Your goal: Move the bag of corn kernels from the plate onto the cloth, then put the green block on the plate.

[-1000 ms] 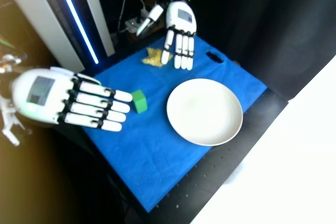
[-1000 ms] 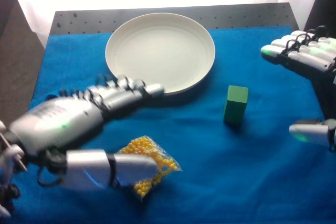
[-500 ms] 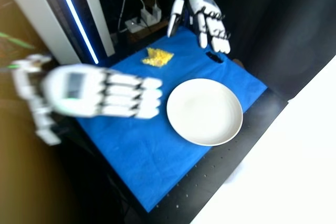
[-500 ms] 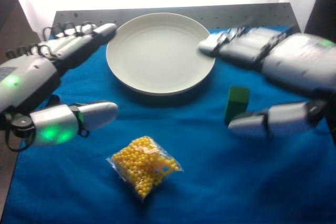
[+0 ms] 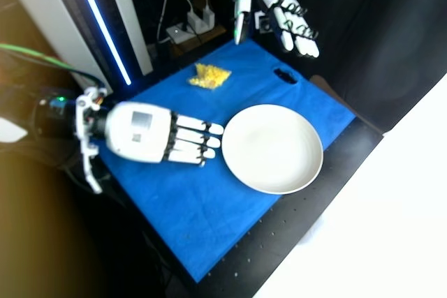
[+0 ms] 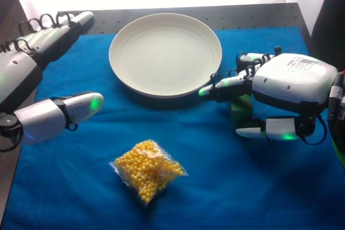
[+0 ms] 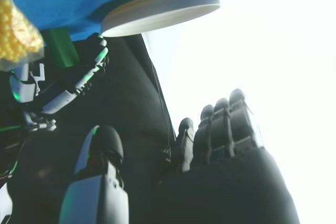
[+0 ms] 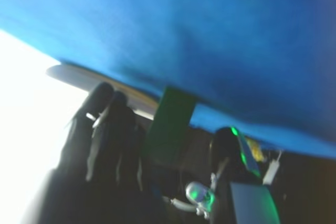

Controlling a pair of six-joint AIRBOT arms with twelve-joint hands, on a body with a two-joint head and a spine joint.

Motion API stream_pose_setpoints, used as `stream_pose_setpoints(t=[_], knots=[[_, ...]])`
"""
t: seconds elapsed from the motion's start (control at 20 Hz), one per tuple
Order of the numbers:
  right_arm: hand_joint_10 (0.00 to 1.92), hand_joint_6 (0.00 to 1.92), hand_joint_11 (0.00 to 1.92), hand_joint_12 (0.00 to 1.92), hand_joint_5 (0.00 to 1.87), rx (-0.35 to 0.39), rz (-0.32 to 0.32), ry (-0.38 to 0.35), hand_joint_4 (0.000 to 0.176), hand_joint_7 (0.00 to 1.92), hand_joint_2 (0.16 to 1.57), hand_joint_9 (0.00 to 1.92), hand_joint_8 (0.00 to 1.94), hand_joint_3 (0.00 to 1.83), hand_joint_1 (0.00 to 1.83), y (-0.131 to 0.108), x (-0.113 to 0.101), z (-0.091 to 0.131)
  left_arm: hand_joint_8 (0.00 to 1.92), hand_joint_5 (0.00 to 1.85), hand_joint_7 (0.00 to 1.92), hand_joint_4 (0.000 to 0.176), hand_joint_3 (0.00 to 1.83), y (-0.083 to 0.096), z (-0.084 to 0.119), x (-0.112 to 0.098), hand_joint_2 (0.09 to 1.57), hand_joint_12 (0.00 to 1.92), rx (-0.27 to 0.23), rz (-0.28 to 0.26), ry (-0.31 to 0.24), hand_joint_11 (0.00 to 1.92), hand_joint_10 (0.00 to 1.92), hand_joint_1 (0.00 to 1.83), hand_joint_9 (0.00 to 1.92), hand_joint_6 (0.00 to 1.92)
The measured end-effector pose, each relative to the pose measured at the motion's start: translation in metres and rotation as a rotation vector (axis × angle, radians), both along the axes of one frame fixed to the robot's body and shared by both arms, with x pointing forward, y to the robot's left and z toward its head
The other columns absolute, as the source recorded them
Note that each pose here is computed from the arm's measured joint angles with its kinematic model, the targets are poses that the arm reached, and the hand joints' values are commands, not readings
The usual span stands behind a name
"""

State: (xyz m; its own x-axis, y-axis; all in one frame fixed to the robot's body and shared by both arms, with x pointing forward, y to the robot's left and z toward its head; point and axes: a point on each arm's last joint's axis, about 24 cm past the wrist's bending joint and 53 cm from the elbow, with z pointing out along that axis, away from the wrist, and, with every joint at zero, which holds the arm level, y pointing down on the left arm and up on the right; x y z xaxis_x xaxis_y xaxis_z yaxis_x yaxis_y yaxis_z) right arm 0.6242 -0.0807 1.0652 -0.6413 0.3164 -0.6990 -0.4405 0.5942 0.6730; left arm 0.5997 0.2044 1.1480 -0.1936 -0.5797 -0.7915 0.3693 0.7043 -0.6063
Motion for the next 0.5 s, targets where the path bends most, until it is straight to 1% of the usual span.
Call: stream_pose_setpoints(t=[0.05,0.1,0.15,0.2,0.25,0.3,0.35,0.4,0.45,0.5], knots=[[1.51,1.34,0.97,1.84,0.68,0.008,0.002,-0.002,0.0,0.74,1.26,1.03,1.39,0.01,1.19,0.001,-0.001,0.002,0.0,0.0,0.0,0.126,0.01,0.001,-0.001,0.0,1.2,0.0,0.0,0.004,0.002,0.0,0.0,0.47,0.0,0.0],[1.59,1.43,1.15,1.84,0.65,0.007,0.007,-0.005,0.0,0.72,1.28,1.13,1.48,0.01,1.19,0.002,-0.001,0.002,0.0,0.0,0.0,0.124,0.01,0.002,-0.002,-0.001,1.21,0.0,-0.004,0.009,0.007,0.0,0.0,0.46,0.0,0.0],[1.71,1.48,1.14,1.9,0.62,0.007,0.008,-0.005,0.0,0.68,1.3,1.12,1.55,0.0,1.18,0.002,-0.002,0.002,0.0,0.0,0.0,0.125,0.01,0.001,-0.001,-0.001,1.22,0.0,-0.005,0.006,0.005,0.0,0.0,0.46,0.0,0.0],[1.71,1.51,1.13,1.87,0.6,-0.009,0.013,-0.004,0.0,0.67,1.31,1.09,1.57,0.0,1.17,0.002,-0.002,-0.001,0.0,0.0,0.0,0.122,0.02,0.001,-0.001,-0.002,1.24,0.0,-0.004,0.005,0.004,0.0,0.0,0.43,0.0,0.0],[1.71,1.51,1.13,1.87,0.6,-0.004,0.005,0.005,0.0,0.67,1.31,1.09,1.57,0.0,1.17,0.001,-0.002,-0.002,0.0,0.0,0.0,0.122,0.02,0.001,0.0,-0.002,1.24,0.0,-0.007,0.007,-0.002,0.0,0.0,0.43,0.0,0.0],[1.35,1.31,1.09,1.59,0.62,-0.013,0.011,-0.004,0.0,0.84,1.26,1.11,1.45,0.0,1.21,0.001,-0.002,-0.001,0.0,0.0,0.0,0.122,0.02,0.003,0.0,-0.002,1.25,0.0,-0.008,0.012,-0.001,0.0,0.0,0.41,0.0,0.0],[1.35,1.31,1.09,1.59,0.62,-0.022,0.016,-0.014,0.0,0.84,1.26,1.11,1.45,0.0,1.21,0.001,-0.001,0.002,0.0,0.0,0.0,0.122,0.02,0.003,-0.001,-0.002,1.25,0.0,-0.007,0.012,-0.001,0.0,0.0,0.41,0.0,0.0],[1.24,1.39,1.02,1.57,0.56,-0.028,0.027,-0.033,0.0,0.84,1.28,1.06,1.45,0.0,1.2,0.003,-0.001,0.009,0.0,0.0,0.0,0.124,0.01,0.004,-0.002,-0.003,1.25,0.0,-0.004,0.012,0.002,0.0,0.0,0.4,0.0,0.0],[1.17,1.48,0.9,1.56,0.52,-0.022,0.038,-0.059,0.0,0.83,1.29,0.98,1.43,0.0,1.19,0.006,-0.001,0.021,0.0,0.0,0.0,0.12,0.01,0.004,-0.002,-0.003,1.25,0.0,-0.004,0.015,0.004,0.0,0.0,0.4,0.0,0.0],[1.39,1.43,0.89,1.73,0.53,0.006,0.056,-0.119,0.0,0.81,1.29,0.97,1.51,0.0,1.19,0.009,0.0,0.046,0.0,0.0,0.0,0.099,0.01,0.004,-0.001,-0.003,1.25,0.0,-0.007,0.015,-0.001,0.0,0.0,0.34,0.0,0.0]])
